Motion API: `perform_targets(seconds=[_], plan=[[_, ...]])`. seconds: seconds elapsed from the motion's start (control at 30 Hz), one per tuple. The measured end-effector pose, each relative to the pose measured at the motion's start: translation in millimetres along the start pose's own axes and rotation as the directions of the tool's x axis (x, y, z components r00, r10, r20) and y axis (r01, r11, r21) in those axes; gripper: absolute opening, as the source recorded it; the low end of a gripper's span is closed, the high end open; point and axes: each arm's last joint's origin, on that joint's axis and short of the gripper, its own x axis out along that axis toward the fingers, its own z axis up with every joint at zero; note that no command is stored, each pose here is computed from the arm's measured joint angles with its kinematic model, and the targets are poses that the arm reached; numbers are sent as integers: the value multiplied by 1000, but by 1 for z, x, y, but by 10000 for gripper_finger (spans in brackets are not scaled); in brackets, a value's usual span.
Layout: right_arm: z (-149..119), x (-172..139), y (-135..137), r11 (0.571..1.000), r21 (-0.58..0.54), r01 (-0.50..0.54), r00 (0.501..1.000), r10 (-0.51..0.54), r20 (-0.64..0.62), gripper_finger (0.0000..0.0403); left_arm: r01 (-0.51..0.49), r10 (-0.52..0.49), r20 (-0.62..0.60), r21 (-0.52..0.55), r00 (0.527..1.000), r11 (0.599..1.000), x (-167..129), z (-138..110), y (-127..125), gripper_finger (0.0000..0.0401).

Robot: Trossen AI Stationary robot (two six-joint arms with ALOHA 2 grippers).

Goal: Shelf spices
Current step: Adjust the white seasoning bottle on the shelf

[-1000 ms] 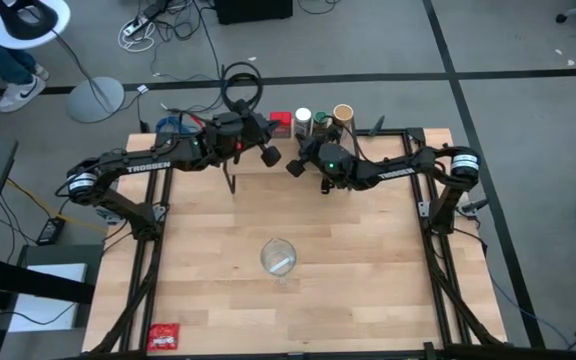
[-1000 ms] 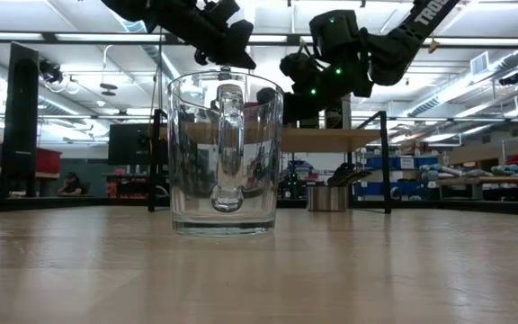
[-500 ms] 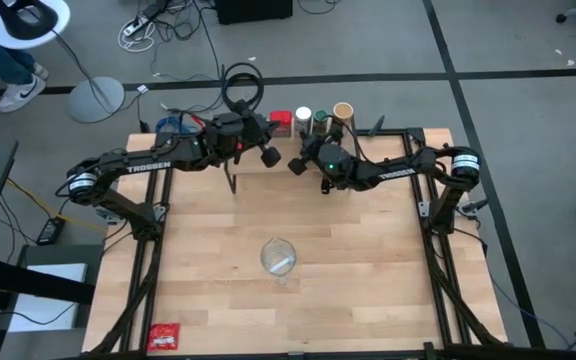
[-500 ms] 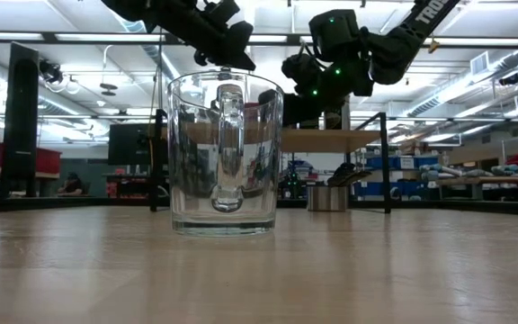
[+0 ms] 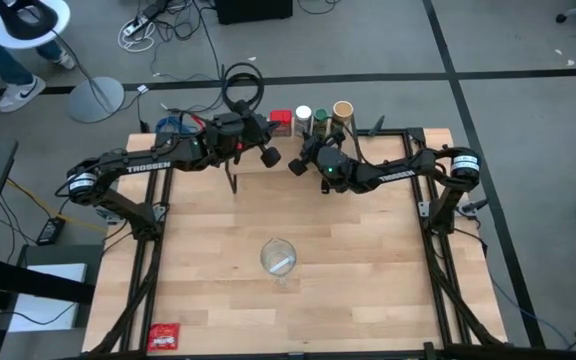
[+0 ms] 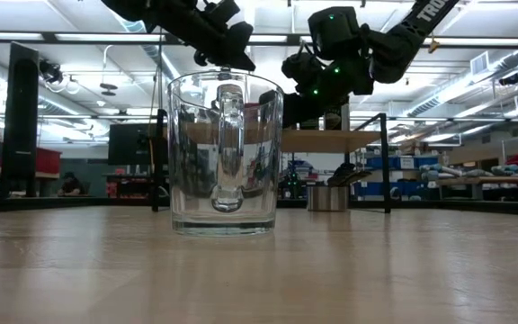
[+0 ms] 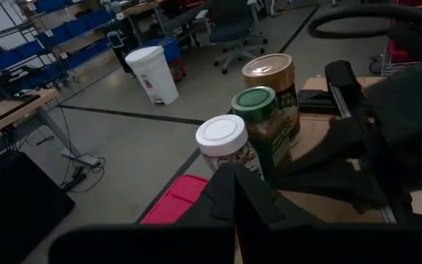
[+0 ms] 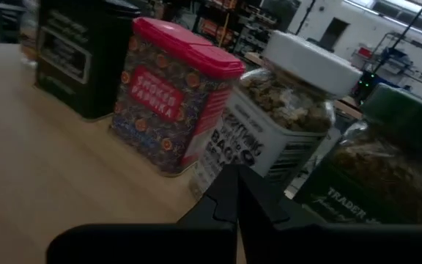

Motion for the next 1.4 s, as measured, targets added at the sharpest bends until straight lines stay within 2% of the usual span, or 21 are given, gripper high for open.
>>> perform_targets(seconds=[0.13, 0.33, 0.47, 0.6, 0.67, 0.77, 0.9, 1.0, 1.07, 1.2, 1.4], plan=[[7, -13, 7, 999, -2, -35, 999, 35, 33, 0, 0, 0, 0, 0, 1000, 1000, 0, 0, 0, 1], [45, -48, -3, 997, -11, -72, 987, 73, 144, 0, -6, 6, 0, 0, 1000, 1000, -1, 1, 1, 1], [79, -77, -32, 997, -28, -65, 968, 70, 241, 0, -26, 27, 18, -9, 999, 1000, -4, 4, 6, 1], [104, -92, -82, 1000, -7, -28, 954, 28, 297, 0, -43, 44, 30, -45, 999, 998, -3, 5, 11, 1], [113, -94, -106, 999, 10, -39, 959, 34, 282, 0, -35, 36, 27, -50, 999, 998, -3, 5, 13, 1], [122, -89, -131, 993, 10, -118, 973, 114, 199, 0, -29, 32, 47, -63, 998, 998, -3, 7, 15, 1], [129, -75, -146, 977, -45, -207, 975, 210, 69, 0, 1, 3, 51, -72, 999, 997, -3, 15, 21, 1], [138, -67, -154, 959, -105, -263, 962, 269, 41, 0, 25, -23, 25, -62, 999, 998, -2, 28, 28, 1], [145, -64, -159, 941, -144, -306, 948, 315, 44, 0, 38, -38, -30, -24, 999, 999, 0, 33, 32, 1], [156, -61, -178, 905, -154, -396, 913, 406, 35, 0, 78, -75, -76, 34, 994, 996, 2, 58, 46, 1], [153, -57, -196, 878, -144, -456, 890, 454, -45, 0, 201, -180, -157, 129, 971, 971, 19, 83, 60, 1]])
